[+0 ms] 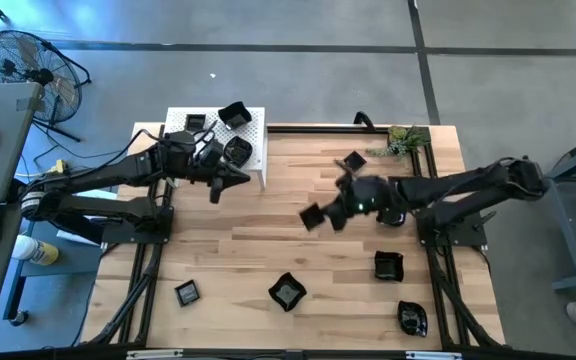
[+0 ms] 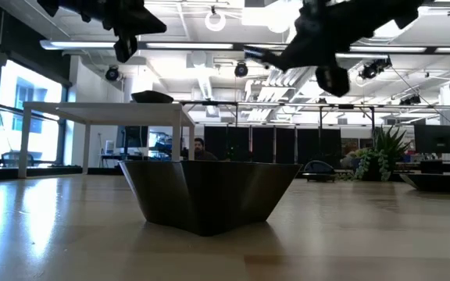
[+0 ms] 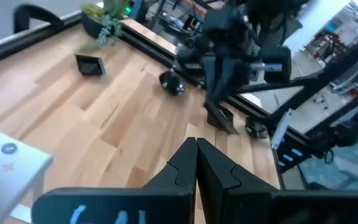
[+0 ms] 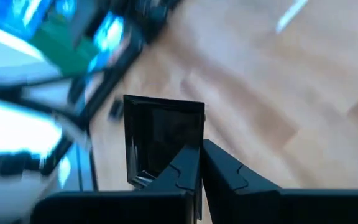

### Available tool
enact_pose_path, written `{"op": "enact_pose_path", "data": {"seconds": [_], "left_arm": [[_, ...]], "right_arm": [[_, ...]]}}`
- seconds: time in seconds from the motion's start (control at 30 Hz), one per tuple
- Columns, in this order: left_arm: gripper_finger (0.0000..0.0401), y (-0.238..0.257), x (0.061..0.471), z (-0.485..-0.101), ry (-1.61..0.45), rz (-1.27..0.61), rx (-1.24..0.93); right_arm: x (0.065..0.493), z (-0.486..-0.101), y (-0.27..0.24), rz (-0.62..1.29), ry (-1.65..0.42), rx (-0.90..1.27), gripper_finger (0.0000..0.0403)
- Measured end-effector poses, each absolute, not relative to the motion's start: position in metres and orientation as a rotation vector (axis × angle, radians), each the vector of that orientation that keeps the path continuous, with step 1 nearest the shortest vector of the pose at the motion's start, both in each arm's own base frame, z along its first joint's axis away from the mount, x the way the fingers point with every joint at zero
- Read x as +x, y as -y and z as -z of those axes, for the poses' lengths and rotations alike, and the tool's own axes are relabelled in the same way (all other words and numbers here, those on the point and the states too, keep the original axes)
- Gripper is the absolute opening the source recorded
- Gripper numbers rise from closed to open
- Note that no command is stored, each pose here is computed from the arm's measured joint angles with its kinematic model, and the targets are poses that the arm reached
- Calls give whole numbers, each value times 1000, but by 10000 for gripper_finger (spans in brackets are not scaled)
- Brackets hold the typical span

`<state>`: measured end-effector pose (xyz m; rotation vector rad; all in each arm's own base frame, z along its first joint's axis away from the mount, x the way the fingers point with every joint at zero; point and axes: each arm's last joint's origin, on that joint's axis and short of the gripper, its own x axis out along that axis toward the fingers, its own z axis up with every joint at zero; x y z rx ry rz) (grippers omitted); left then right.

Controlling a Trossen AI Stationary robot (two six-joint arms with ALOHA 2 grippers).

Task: Pick & Place Mini shaped plates
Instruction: Stack the black square plate on top of the other black square plate on the shelf

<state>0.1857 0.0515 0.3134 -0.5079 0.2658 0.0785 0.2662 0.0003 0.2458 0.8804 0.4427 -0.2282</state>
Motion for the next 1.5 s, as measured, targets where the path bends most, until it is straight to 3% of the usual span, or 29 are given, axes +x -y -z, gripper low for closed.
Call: {"op": "enact_pose_path", "data": {"seconds": [0.33, 0.63, 0.93, 1.5], "left_arm": [[0, -43, 190, -317, -177, -325, -507], [29, -31, 214, -325, -127, -506, -534], [100, -34, 263, -340, -210, -525, -520], [103, -37, 306, -350, -332, -522, -514]], "right_arm": [[268, -267, 57, 415, -90, 868, 8], [264, -268, 74, 542, -26, 820, 8], [264, -270, 76, 541, -14, 783, 9], [265, -275, 76, 515, 12, 686, 8]]}}
